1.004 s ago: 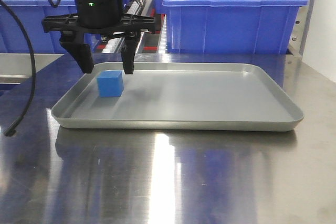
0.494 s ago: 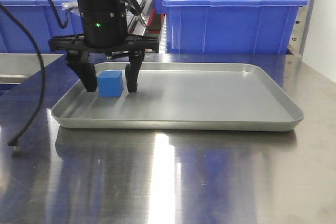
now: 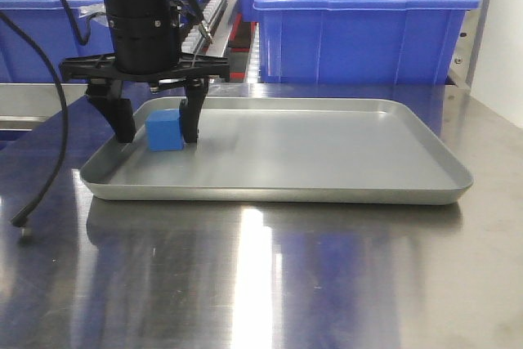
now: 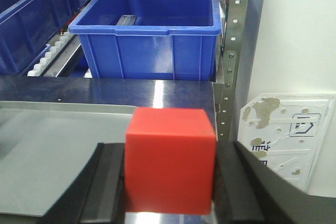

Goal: Sort and place red and blue blocks on shelf
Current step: 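Lift the blue cube off the tray with the left gripper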

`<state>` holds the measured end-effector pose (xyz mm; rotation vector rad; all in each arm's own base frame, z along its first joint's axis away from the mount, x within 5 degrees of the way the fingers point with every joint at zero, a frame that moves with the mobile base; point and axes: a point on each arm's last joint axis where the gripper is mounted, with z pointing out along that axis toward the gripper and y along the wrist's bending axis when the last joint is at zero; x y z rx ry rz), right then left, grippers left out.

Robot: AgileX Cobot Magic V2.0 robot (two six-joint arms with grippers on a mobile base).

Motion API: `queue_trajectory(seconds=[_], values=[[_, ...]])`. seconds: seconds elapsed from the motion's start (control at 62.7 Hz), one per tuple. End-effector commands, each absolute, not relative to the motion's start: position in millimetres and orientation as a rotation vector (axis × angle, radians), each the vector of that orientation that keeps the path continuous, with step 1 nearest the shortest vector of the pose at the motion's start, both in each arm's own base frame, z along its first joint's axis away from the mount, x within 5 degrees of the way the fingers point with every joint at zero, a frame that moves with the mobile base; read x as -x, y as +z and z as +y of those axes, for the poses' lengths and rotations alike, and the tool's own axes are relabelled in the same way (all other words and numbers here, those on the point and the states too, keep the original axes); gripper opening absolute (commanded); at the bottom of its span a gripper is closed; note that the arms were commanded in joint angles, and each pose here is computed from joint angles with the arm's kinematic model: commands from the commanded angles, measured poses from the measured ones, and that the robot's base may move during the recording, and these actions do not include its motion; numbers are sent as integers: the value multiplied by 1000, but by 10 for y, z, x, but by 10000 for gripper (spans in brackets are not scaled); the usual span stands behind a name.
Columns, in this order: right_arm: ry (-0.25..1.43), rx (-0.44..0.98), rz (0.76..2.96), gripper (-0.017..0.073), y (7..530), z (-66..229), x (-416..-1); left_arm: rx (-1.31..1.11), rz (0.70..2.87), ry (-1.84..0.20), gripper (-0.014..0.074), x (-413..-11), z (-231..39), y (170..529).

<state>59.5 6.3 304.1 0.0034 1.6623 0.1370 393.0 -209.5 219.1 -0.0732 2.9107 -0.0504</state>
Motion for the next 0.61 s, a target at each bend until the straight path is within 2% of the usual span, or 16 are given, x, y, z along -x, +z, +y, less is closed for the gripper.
queue_trajectory(seconds=[0.0, 0.319, 0.59], values=[[133, -14, 1557, 56, 3204, 53, -591, 69, 2829, -127, 444, -3891, -2106, 2541], [133, -14, 1557, 56, 3204, 53, -591, 44, 2835, -135, 338, -3882, -2120, 2540], [133, -14, 1557, 56, 3204, 53, -591, 23, 2805, -181, 150, -3815, -2188, 2666]])
